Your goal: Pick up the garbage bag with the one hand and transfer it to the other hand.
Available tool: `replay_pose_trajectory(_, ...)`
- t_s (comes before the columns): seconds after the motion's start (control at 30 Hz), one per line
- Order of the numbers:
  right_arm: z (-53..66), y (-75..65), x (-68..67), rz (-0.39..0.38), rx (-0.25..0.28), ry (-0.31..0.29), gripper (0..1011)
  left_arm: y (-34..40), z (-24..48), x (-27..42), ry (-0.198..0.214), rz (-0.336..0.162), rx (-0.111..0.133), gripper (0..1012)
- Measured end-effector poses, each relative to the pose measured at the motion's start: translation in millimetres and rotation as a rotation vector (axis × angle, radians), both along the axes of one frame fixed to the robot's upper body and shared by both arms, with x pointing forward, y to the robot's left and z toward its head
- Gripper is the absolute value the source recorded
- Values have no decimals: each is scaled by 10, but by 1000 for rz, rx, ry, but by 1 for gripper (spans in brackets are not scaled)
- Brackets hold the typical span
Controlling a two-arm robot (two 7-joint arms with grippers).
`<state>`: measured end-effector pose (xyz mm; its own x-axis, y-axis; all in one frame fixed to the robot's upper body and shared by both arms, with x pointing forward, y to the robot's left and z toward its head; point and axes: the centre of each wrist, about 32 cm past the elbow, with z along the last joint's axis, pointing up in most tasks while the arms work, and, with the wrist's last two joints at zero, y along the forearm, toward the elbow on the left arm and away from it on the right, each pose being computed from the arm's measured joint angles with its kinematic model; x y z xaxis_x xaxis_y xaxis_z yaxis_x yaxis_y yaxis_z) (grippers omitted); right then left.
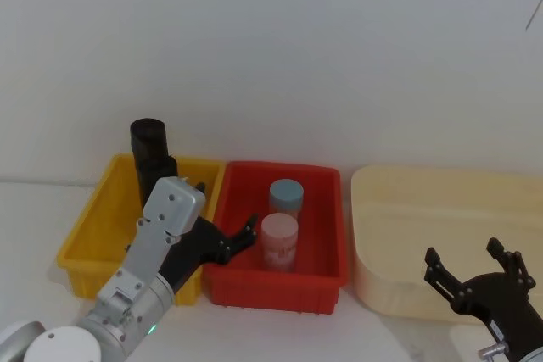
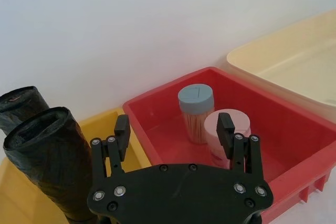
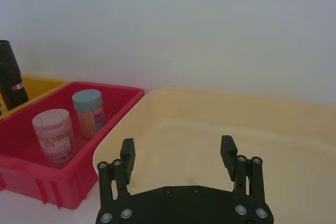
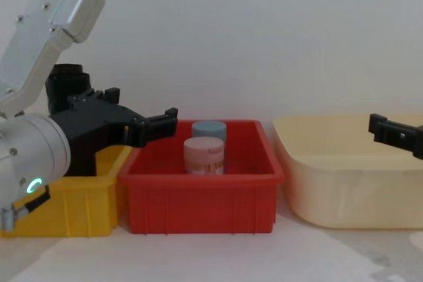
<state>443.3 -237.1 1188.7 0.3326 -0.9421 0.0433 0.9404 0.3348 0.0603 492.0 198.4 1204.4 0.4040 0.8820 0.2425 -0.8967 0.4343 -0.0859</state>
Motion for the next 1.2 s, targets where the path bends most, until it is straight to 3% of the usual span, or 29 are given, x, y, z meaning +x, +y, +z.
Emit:
replay_pose_trajectory(0.33,1,1,1,0,0,1,1004,5,3,0,-1,-1,1,1001)
replay_pose_trajectory(0.47,27,30,15,5,0,11,1004,38,33,-2,-4,-10,11,1002)
replay_pose_trajectory(0.7,188,164,80,36,4,24,1004,207,231,-29,-4,-16,28,1002)
replay_pose_trajectory(0.8,295,252,124,57,12,29,1004,381,407,-79,-3,-6,25,1001)
replay_pose_trajectory(0.87,319,273,134,62,14,34,1004,457,468,-104,2,0,21,1002)
replay_pose_trajectory(0.9,406,349,171,80,23,34,1004,494,498,-118,4,3,18,1001)
replay_pose_trajectory(1.0,491,438,209,101,31,38,1004,674,624,-191,13,20,7,1001)
replay_pose_trajectory(1.03,541,485,235,112,34,40,1004,764,680,-230,21,27,0,1001)
replay_pose_trajectory(1.13,614,576,268,134,42,42,1004,897,753,-289,28,41,-8,1002)
replay_pose_trajectory(1.2,680,663,305,154,45,46,1004,1055,828,-358,36,57,-17,1002)
